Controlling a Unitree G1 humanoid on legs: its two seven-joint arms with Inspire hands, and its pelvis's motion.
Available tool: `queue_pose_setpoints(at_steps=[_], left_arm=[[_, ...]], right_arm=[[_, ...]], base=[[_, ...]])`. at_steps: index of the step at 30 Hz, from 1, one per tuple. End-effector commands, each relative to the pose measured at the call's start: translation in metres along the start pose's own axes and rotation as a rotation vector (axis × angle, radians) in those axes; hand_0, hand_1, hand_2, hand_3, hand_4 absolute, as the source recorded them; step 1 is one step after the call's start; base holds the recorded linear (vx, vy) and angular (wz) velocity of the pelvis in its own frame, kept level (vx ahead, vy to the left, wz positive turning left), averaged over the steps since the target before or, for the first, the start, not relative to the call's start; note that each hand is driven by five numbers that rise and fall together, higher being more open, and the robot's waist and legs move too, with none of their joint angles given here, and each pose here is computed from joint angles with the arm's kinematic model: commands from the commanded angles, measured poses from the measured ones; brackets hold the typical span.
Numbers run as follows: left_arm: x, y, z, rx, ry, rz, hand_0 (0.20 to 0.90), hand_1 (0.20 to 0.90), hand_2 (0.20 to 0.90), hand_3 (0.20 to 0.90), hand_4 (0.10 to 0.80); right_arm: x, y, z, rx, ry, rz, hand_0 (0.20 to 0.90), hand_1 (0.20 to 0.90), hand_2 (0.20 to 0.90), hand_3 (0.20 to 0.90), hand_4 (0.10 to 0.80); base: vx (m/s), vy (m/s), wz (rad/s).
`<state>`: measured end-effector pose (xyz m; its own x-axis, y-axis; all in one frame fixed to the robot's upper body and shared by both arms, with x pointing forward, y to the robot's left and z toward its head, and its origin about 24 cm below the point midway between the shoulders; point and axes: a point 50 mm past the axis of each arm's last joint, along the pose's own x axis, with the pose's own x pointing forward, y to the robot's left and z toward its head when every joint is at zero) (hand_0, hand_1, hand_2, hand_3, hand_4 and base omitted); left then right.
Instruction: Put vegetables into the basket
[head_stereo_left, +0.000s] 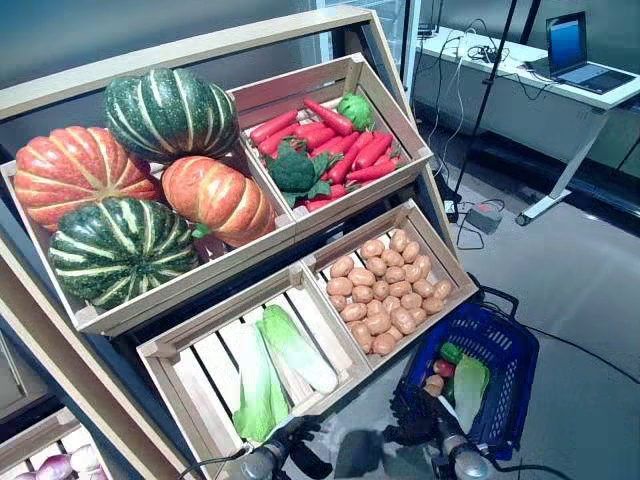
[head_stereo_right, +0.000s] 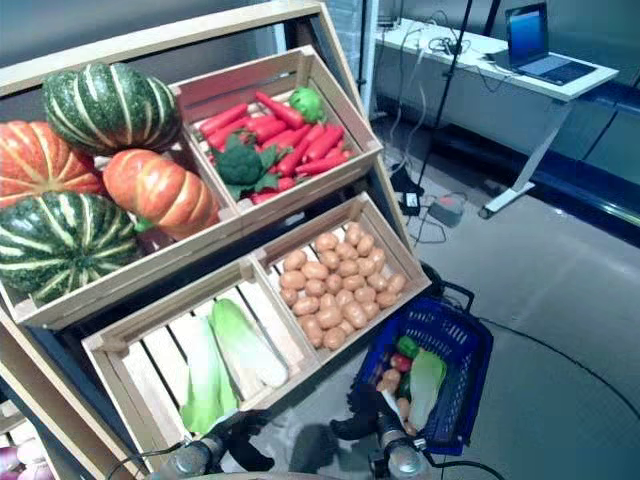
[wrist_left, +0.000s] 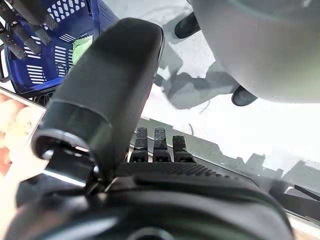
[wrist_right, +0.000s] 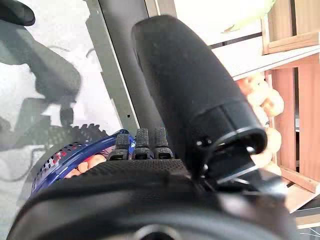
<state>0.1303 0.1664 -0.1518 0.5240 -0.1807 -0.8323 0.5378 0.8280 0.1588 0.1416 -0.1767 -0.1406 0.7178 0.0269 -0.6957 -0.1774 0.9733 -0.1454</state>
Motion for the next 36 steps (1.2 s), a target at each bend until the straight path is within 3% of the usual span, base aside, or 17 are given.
queue_pose_setpoints(at_steps=[1,18,24,29,32,36], left_arm=[[0.009,0.004,0.029,0.056,-0.099,-0.014,0.900,0.900,0.900,0.900,0.800],[0.008,0.007,0.037,0.046,-0.159,-0.015,0.900,0.900,0.900,0.900,0.800],[0.002,0.017,0.069,0.014,-0.405,0.028,0.900,0.900,0.900,0.900,0.800],[-0.019,0.038,0.119,-0.216,-0.724,-0.068,0.900,0.900,0.900,0.900,0.800],[-0.034,0.056,0.135,-0.361,-0.863,-0.028,0.900,0.900,0.900,0.900,0.800],[-0.049,0.076,0.142,-0.398,-0.970,0.105,0.900,0.900,0.900,0.900,0.800]], right_arm=[[0.015,0.007,0.037,0.034,-0.131,0.029,0.900,0.900,0.900,0.900,0.800],[0.015,0.007,0.034,0.034,-0.107,0.067,0.900,0.900,0.900,0.900,0.800],[0.015,0.006,0.034,0.055,-0.104,0.084,0.900,0.900,0.900,0.900,0.800],[0.014,-0.002,0.037,0.119,-0.107,0.092,0.900,0.900,0.900,0.900,0.800],[0.012,-0.006,0.037,0.157,-0.118,0.090,0.900,0.900,0.900,0.900,0.800],[0.011,-0.008,0.046,0.270,-0.184,0.069,0.900,0.900,0.900,0.900,0.800]], base=[[0.000,0.000,0.00],[0.000,0.000,0.00],[0.000,0.000,0.00],[0.000,0.000,0.00],[0.000,0.000,0.00],[0.000,0.000,0.00]])
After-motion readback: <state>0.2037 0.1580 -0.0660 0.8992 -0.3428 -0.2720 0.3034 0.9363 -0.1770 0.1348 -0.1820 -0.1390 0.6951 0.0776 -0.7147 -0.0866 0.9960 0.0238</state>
